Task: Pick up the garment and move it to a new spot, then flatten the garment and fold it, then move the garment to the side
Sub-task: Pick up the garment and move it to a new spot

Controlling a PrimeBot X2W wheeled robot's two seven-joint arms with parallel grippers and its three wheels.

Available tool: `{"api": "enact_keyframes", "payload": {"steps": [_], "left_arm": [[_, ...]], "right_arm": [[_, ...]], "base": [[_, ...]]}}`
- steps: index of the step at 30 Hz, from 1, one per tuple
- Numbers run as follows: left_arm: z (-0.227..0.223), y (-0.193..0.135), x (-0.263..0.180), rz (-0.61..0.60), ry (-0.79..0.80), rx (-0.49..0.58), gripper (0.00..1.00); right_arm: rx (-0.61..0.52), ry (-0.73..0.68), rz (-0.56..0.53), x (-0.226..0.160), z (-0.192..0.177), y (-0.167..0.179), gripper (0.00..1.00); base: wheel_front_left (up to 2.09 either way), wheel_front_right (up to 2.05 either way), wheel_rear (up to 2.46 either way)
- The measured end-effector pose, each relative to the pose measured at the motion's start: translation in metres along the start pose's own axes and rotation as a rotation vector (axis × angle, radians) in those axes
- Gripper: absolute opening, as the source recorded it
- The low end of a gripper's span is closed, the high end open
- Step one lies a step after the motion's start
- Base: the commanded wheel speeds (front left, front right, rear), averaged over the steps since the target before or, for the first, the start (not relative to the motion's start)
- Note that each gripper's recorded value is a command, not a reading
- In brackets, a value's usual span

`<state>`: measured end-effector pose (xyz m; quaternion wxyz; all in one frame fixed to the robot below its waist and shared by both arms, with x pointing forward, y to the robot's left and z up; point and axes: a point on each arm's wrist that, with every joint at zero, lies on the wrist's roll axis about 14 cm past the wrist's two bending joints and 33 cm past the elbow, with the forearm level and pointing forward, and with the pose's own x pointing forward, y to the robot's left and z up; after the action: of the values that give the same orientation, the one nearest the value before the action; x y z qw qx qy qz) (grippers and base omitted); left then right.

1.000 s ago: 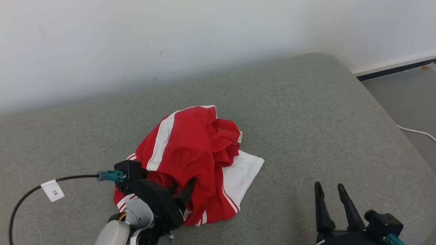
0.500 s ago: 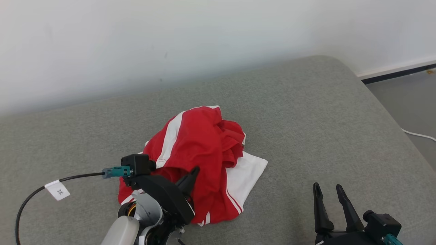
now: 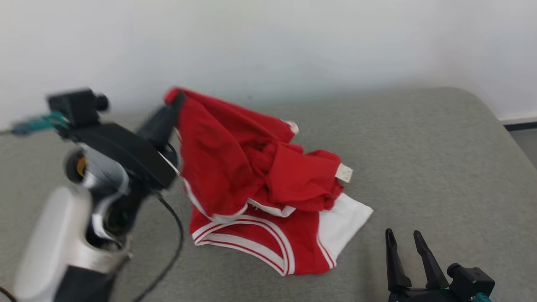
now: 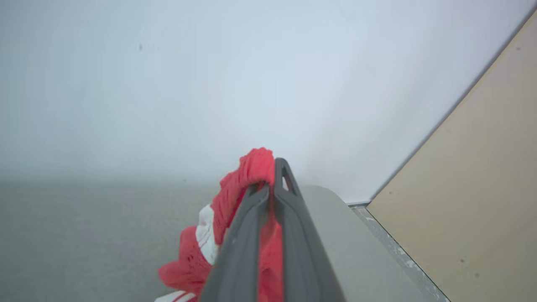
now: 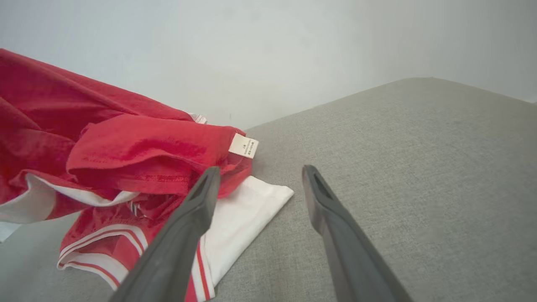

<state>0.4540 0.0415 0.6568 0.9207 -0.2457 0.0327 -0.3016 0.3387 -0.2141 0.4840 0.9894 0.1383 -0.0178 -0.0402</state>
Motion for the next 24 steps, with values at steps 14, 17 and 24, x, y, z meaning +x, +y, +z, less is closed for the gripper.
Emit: {"api": "enact_keyframes", "payload": {"steps": [14,17,24], "left_arm": [[0.18,0.089,-0.101,0.395,-0.274,0.334,0.0],[0.201,0.112,-0.125,0.493,-0.319,0.38,0.0],[0.178,0.18,-0.142,0.644,-0.299,0.318,0.0]], "right_arm": [[0.03,0.049,0.279,0.036,-0.018,0.095,1.0],[0.038,0.066,0.314,0.042,-0.025,0.108,1.0],[0.041,0.111,0.34,0.055,-0.043,0.118,1.0]], "base": [[0.0,0.0,0.0],[0.0,0.0,0.0],[0.0,0.0,0.0]]}}
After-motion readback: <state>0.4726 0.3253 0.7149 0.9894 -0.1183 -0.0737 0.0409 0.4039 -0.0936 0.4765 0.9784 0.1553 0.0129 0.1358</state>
